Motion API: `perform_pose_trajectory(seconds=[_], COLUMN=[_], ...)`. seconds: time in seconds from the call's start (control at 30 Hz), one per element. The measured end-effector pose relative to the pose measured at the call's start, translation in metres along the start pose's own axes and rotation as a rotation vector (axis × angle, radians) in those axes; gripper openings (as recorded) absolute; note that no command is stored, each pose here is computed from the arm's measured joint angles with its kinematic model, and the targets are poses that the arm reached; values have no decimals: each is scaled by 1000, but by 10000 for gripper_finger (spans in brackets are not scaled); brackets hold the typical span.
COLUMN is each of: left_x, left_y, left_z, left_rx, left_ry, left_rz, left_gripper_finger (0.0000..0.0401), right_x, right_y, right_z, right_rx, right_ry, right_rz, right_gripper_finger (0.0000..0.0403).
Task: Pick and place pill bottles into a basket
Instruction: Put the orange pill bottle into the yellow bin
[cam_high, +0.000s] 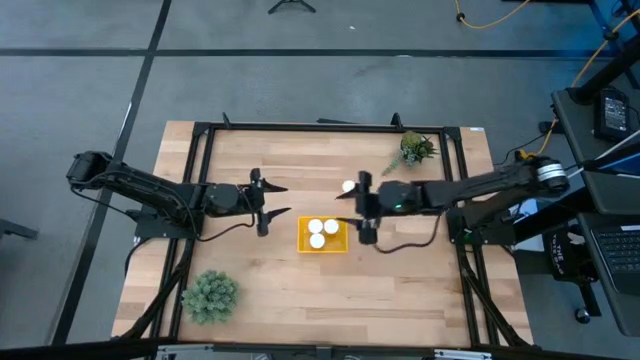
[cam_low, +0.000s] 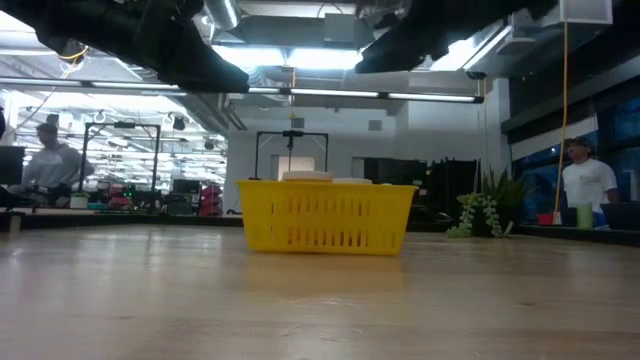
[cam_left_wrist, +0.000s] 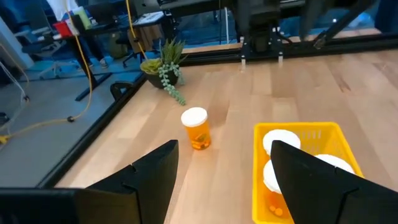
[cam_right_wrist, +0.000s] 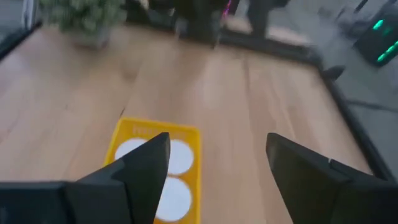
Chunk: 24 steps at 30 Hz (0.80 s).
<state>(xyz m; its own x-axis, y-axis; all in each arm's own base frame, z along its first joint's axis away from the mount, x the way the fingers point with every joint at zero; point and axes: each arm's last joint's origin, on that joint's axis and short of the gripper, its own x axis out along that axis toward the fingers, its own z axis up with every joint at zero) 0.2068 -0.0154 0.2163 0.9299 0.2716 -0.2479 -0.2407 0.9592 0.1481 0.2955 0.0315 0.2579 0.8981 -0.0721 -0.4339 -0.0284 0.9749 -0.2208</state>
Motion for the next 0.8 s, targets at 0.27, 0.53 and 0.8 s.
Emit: perform_pose_trajectory(seconds=[0.27, 0.53, 0.8], left_x=[-4, -11, -12], left_y=[0, 16, 27], left_z=[-3, -20, -36], left_rx=[88, 66, 30], left_ry=[-21, -14, 11], left_rz=[-84, -65, -78], left_gripper_finger=[251, 251, 251], right_x=[-23, -23, -23], right_y=[-10, -27, -33], right_z=[-49, -81, -106], right_rx=[104, 247, 308], right_ry=[-94, -17, 39], right_rz=[-60, -133, -168], right_gripper_finger=[268, 268, 268])
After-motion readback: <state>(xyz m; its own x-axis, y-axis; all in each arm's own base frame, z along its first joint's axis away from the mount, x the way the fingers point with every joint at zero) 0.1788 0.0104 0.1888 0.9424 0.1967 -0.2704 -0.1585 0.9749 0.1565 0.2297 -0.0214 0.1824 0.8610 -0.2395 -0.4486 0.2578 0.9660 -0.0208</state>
